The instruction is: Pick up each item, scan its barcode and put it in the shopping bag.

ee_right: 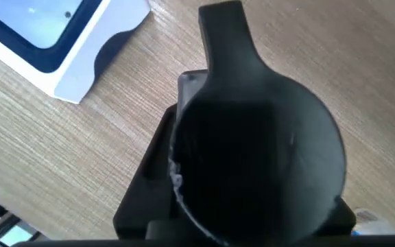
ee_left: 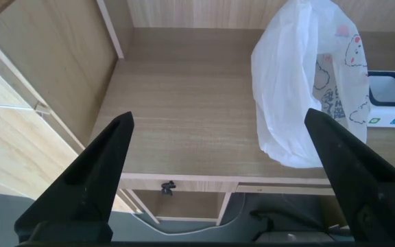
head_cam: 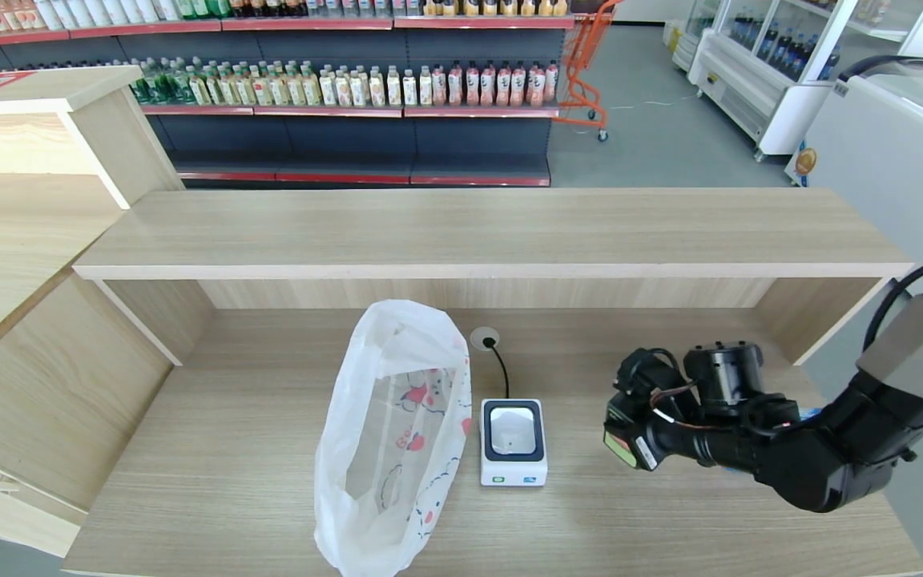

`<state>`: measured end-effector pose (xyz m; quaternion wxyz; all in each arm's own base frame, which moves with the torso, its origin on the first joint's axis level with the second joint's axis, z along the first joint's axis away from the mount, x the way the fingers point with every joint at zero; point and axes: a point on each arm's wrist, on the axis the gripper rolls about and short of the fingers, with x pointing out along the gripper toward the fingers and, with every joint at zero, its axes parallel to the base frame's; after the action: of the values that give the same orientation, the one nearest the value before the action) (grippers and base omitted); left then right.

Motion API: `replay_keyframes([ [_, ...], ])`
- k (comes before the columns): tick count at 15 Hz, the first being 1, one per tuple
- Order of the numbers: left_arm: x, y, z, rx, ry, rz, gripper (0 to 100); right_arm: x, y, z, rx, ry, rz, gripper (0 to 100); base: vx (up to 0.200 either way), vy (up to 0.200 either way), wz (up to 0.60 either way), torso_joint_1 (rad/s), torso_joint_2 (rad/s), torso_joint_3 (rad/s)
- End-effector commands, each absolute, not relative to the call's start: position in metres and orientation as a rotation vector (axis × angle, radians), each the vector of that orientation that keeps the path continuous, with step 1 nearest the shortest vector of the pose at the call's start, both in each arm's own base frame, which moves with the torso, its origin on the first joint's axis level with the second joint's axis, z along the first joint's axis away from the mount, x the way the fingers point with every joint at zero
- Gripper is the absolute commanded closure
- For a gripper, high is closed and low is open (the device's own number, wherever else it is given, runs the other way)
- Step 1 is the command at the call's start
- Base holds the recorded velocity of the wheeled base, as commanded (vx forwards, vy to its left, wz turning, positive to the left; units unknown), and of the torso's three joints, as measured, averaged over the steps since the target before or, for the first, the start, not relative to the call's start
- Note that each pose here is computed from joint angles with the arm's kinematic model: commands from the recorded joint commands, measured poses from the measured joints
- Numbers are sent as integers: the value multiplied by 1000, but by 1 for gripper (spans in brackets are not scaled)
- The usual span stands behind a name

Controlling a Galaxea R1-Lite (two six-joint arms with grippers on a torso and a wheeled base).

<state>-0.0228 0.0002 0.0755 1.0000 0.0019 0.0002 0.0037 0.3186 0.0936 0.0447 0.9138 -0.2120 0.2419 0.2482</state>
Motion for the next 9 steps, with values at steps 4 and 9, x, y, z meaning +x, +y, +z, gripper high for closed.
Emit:
replay_keyframes([
  [4,-23,0,75,5,0,8,0,247,52,113,-472,264,394,100,0,0,0,0,0,0],
  [9,-23,0,75,5,0,8,0,232,45,149,-945,-38,403,100,0,0,0,0,0,0],
])
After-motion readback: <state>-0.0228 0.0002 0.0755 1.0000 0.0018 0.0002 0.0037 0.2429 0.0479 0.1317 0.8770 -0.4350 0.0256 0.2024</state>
